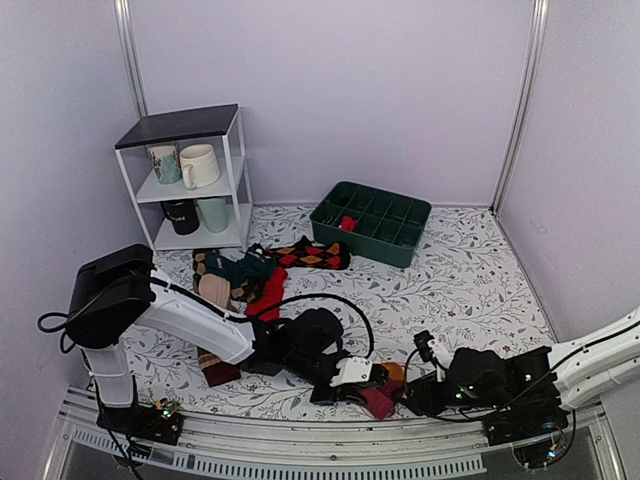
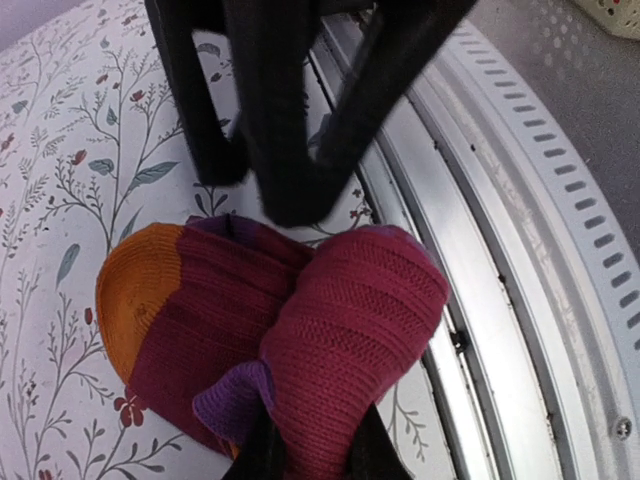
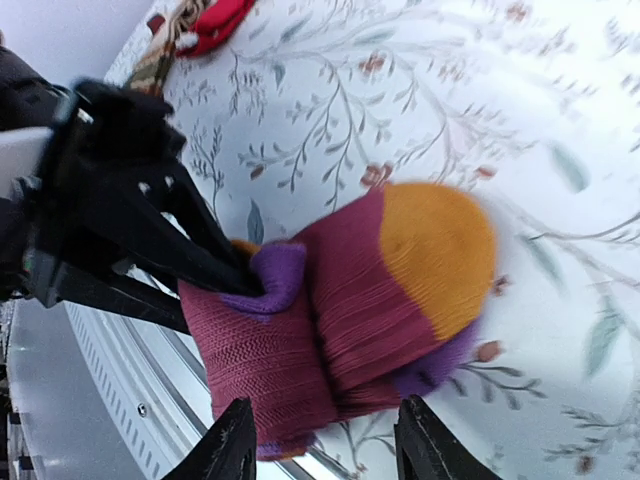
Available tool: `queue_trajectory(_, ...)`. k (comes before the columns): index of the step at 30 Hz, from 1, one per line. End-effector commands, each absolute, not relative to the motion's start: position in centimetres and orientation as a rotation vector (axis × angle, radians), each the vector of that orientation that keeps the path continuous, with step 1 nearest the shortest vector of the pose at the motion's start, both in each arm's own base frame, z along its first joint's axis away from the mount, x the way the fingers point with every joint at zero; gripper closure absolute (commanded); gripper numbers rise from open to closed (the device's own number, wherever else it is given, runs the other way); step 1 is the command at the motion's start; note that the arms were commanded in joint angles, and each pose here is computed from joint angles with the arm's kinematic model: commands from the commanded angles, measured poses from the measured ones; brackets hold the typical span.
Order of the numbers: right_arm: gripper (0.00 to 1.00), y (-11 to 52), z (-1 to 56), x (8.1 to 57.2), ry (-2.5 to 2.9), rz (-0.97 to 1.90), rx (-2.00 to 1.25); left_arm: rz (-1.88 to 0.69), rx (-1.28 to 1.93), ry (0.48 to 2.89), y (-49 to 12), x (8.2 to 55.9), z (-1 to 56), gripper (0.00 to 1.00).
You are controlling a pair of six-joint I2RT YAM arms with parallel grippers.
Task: Roll the socks
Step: Roll a pair of socks at the center of the board.
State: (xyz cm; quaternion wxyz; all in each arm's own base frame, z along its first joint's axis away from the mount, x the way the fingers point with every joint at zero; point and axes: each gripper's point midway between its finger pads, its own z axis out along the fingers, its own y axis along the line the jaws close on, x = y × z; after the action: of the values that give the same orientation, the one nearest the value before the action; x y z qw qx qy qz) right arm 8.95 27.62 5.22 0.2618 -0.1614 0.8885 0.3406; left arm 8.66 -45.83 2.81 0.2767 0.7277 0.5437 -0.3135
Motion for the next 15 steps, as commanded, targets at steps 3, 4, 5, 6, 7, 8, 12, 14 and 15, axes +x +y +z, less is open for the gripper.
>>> queue_trajectory(3, 0.47, 23.3, 7.3, 11.3, 2.209, 0.844, -0.367, -0.855, 2.152, 2.006, -38.3, 5.6, -5.4, 1.00)
queue_trajectory(4, 0.46, 23.0, 7.3, 11.4, 2.179, 0.862, -0.370, -0.861, 2.156, 2.033, -38.1, 5.6, -5.7, 1.00)
queue_trajectory(5, 0.45, 22.9, 7.3, 11.3, 2.160, 0.882, -0.371, -0.865, 2.158, 2.055, -38.0, 5.6, -6.0, 1.00)
queue_trajectory(6, 0.45, 22.8, 7.3, 11.3, 2.147, 0.887, -0.380, -0.859, 2.162, 2.081, -37.8, 5.6, -6.3, 1.00)
queue_trajectory(7, 0.44, 22.7, 7.1, 11.2, 2.146, 0.885, -0.389, -0.850, 2.164, 2.099, -37.6, 5.7, -6.6, 1.00)
queue_trajectory(8, 0.44, 22.7, 6.9, 11.2, 2.152, 0.882, -0.395, -0.848, 2.165, 2.112, -37.5, 5.7, -6.8, 1.00)
queue_trajectory(12, 0.40, 22.4, 5.4, 11.4, 2.223, 0.815, -0.362, -0.847, 2.168, 2.170, -37.0, 5.7, -7.7, 1.00)
queue_trajectory(14, 0.40, 22.3, 4.7, 11.5, 2.271, 0.770, -0.332, -0.843, 2.171, 2.185, -36.7, 5.7, -8.0, 1.00)
queue_trajectory(15, 0.40, 22.4, 4.4, 11.5, 2.294, 0.748, -0.329, -0.842, 2.170, 2.188, -36.6, 5.7, -8.1, 1.00)
